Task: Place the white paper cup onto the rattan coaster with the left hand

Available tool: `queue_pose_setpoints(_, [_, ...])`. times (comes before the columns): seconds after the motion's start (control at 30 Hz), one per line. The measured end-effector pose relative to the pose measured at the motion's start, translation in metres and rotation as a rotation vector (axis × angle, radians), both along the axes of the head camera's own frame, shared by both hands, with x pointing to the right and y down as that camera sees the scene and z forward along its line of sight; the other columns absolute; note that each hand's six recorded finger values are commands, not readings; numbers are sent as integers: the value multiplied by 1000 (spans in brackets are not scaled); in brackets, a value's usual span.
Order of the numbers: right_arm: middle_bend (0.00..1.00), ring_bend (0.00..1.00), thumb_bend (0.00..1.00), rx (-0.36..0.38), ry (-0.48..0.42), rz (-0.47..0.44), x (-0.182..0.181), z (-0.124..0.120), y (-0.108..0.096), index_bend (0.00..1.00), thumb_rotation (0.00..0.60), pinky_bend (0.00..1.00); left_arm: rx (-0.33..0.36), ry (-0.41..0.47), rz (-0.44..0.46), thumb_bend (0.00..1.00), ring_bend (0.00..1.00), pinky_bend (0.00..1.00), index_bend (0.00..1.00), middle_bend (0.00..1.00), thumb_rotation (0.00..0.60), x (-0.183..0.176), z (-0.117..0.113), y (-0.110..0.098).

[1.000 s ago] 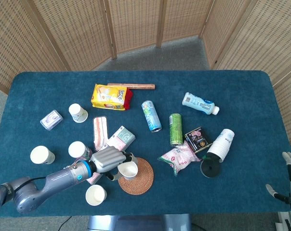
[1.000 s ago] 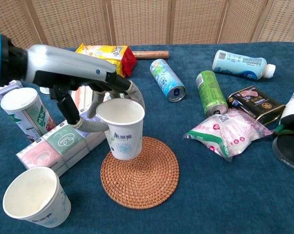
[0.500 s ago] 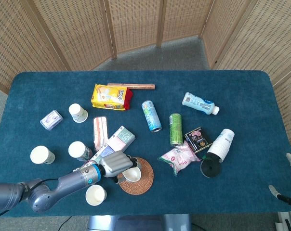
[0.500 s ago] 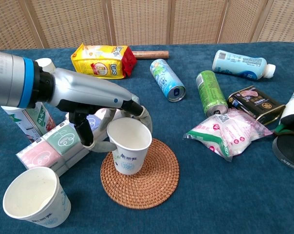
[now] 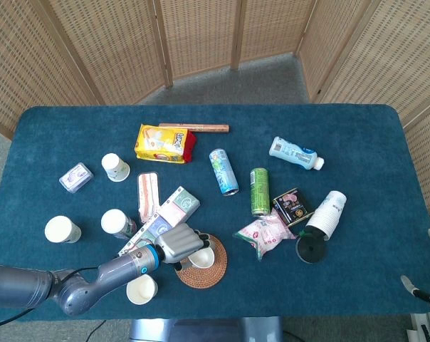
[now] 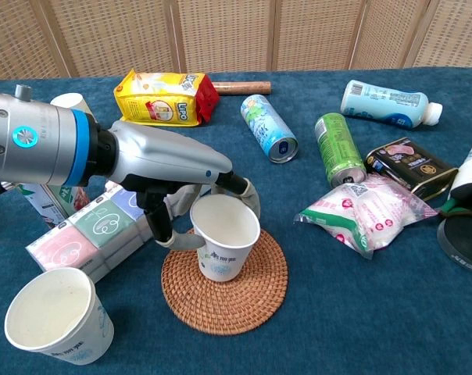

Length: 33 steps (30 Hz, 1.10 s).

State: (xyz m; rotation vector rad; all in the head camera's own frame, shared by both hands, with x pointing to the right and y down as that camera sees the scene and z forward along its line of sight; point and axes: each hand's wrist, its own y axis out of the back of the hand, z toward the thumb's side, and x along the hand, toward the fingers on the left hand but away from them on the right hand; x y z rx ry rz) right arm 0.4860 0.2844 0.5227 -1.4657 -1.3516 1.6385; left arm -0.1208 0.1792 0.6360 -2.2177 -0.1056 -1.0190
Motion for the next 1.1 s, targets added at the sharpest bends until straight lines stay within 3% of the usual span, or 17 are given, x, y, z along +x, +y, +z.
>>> queue_pose_setpoints(0.23, [0, 0, 219, -1, 0, 9, 3, 0, 2, 0, 600, 0, 0, -20, 13, 490, 260, 414, 182, 205, 600, 0, 4, 1])
queue_pose_setpoints(0.8, [0, 0, 219, 6, -3, 10, 3, -2, 3, 0, 600, 0, -16, -29, -2, 454, 119, 325, 18, 52, 600, -2, 4, 0])
queue_pose_setpoints(0.97, [0, 0, 220, 8, -4, 9, 3, -2, 3, 0, 600, 0, -25, -24, -12, 431, 3, 247, 0, 0, 595, -3, 1, -1])
queue_pose_setpoints(1.1, [0, 0, 219, 9, -5, 7, 2, -2, 2, 0, 600, 0, -38, -18, -29, 387, 0, 113, 0, 0, 536, -5, -3, -2])
